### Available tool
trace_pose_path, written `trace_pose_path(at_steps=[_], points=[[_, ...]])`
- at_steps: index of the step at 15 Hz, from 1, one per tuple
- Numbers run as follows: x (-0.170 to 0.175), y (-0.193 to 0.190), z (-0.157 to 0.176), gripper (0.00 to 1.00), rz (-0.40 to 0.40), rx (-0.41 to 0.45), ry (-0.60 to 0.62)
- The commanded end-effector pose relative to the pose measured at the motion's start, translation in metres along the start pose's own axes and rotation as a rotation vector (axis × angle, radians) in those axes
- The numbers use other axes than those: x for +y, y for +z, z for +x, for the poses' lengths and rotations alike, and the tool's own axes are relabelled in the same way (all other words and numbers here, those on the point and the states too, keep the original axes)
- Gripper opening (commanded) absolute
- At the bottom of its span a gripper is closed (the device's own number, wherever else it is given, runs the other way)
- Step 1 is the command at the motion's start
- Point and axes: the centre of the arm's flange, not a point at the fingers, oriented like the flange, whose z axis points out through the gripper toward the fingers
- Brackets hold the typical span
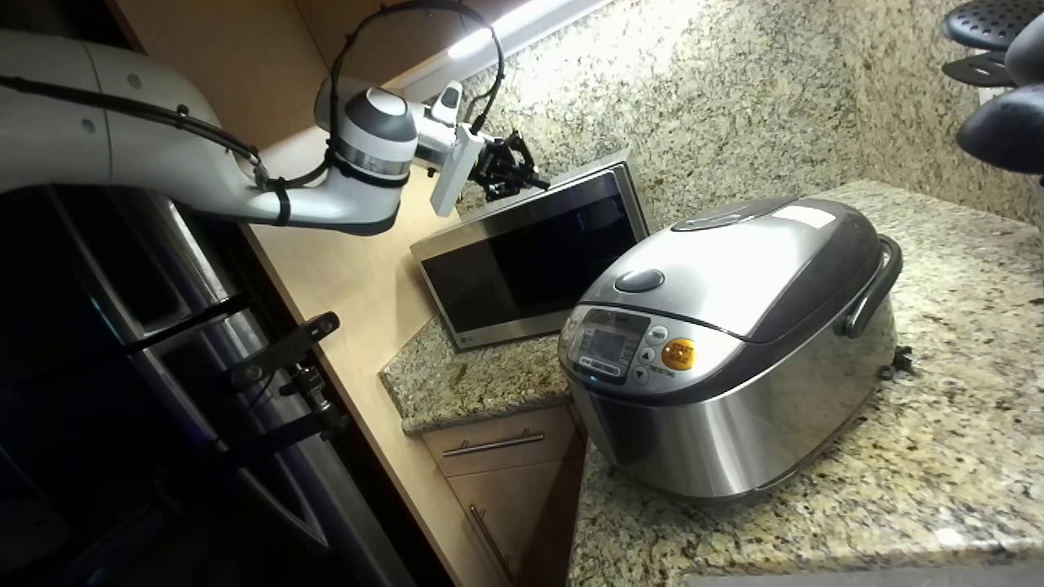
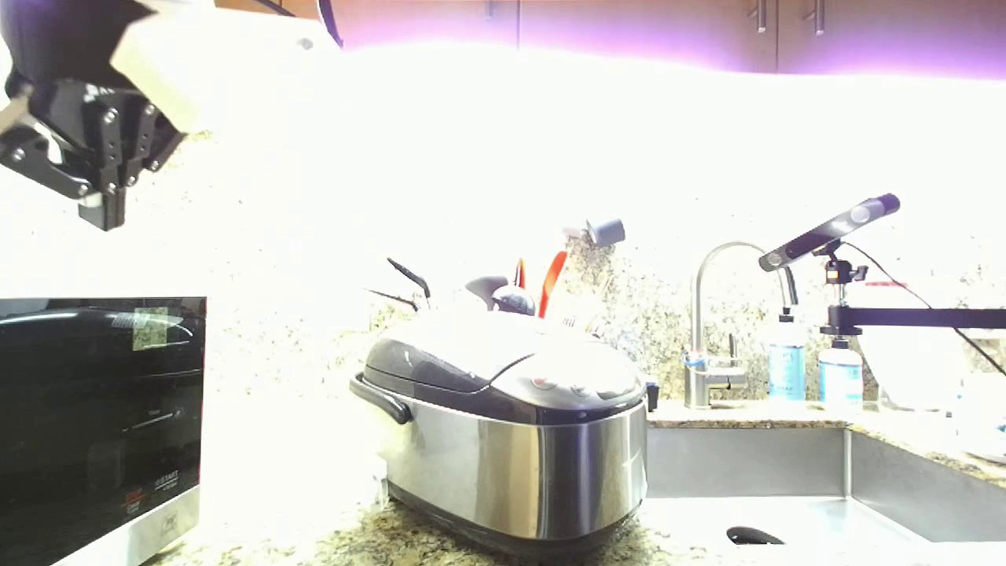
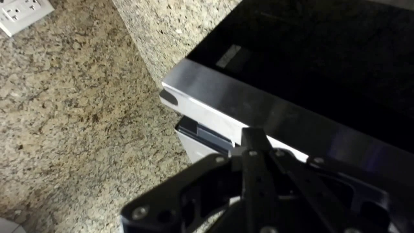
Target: Close the microwave
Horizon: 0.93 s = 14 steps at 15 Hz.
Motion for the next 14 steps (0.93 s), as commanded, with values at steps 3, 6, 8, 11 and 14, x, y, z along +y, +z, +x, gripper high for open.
trace_pose_path(at_steps=[3, 6, 8, 11, 14], points=[[0.007, -0.002, -0.047, 0.0, -0.028, -0.097, -0.026], [0.007, 0.019, -0.037, 0.0, -0.016, -0.101, -0.034], [0.006, 0.032, -0.026, 0.0, -0.021, -0.102, -0.021], [0.003, 0.047, -0.011, 0.0, -0.004, -0.108, -0.017], [-0.002, 0.056, 0.001, 0.0, -0.008, -0.094, -0.021]])
